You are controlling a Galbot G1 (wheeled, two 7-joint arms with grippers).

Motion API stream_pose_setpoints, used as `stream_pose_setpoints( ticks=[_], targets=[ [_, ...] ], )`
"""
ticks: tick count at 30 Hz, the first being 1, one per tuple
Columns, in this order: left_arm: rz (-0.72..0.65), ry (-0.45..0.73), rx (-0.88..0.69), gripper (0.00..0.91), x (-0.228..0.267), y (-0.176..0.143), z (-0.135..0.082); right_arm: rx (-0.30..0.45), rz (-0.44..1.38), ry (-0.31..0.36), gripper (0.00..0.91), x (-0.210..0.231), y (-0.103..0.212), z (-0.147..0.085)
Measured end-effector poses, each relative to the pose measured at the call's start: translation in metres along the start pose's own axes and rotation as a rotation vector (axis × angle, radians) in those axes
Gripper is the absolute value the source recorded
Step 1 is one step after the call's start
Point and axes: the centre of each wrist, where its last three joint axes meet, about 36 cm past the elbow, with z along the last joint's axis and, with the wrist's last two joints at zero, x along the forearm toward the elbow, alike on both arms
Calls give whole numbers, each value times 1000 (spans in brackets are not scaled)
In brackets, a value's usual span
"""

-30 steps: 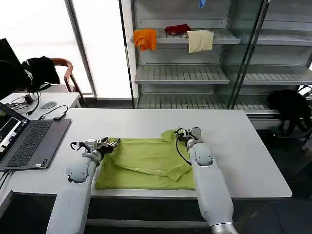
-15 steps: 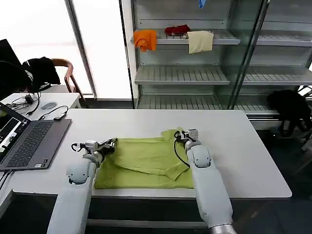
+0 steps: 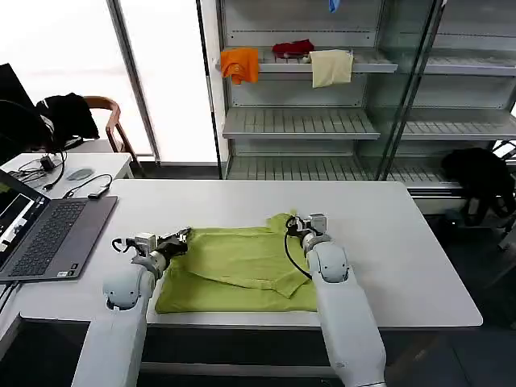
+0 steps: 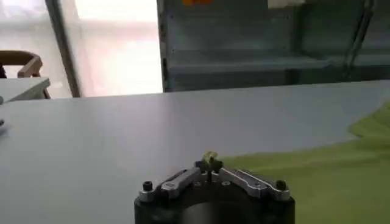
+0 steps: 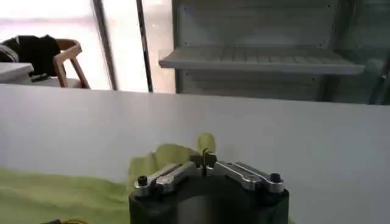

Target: Fold and organize the clothes.

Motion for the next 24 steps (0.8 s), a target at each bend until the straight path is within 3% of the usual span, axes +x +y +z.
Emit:
stream_pose_setpoints(
  ticks=[9,24],
  targets=[
    [42,-63,12,10,32,-3,-5,-22,-17,-84,0,54,3,4],
    [89,-92,23,10,94,-9,23,-23,20,-68,0,147,-13,54]
  ],
)
